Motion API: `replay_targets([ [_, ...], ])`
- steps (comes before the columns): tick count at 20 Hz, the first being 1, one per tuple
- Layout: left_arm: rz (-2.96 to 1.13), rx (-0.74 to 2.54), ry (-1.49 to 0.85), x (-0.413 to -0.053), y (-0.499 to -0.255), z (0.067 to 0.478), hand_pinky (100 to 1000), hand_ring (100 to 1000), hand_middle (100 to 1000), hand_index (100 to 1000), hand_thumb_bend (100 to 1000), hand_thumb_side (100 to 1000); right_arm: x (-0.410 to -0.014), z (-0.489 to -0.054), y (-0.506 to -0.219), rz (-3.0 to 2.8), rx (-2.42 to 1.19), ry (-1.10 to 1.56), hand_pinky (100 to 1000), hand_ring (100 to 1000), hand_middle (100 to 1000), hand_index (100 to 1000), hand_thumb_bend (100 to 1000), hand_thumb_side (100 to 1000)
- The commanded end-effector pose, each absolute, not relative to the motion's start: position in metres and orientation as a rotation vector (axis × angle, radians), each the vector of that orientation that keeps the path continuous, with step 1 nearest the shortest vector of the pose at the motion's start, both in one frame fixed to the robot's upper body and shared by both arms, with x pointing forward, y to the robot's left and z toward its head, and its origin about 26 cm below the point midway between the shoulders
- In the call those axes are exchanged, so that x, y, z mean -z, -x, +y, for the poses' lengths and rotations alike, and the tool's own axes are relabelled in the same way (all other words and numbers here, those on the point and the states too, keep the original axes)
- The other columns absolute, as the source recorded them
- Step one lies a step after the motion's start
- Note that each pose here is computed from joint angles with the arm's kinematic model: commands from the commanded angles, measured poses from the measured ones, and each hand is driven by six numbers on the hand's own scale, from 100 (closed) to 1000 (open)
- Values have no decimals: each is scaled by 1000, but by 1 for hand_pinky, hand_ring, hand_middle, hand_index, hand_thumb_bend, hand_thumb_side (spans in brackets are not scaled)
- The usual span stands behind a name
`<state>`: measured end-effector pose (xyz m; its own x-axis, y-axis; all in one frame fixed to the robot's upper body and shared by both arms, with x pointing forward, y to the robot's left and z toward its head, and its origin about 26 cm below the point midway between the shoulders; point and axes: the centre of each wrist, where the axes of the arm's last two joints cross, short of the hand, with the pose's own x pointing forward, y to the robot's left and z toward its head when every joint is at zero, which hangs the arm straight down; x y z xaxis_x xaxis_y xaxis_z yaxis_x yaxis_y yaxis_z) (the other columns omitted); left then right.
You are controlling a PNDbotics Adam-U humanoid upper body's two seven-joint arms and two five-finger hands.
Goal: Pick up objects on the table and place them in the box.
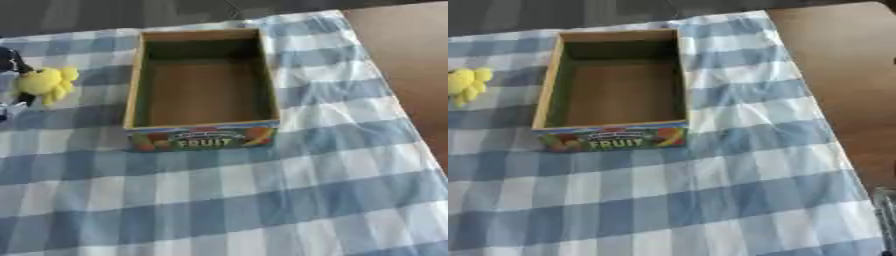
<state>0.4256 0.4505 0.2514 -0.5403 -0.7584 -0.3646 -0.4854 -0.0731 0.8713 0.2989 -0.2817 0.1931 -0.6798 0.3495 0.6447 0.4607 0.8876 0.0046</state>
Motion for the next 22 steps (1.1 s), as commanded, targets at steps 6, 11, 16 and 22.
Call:
replay_targets([
  [6,-2197,1582,-1364,-300,-431,415,528,552,504,509,100,287,-202,-283,-297,-2425,230,577,1000,897,560,845,100,727],
  [11,-2346,1537,-1330,-318,-435,378,526,549,487,504,100,305,-204,-279,-298,-2440,238,549,1000,895,562,844,100,726],
  [16,-2432,1506,-1314,-332,-442,335,529,548,471,502,100,323,-207,-275,-300,-2456,250,519,1000,894,563,844,100,724],
  [22,-2446,1545,-1325,-335,-447,302,538,550,465,502,100,323,-211,-270,-302,-2479,267,483,1000,893,564,844,100,724],
])
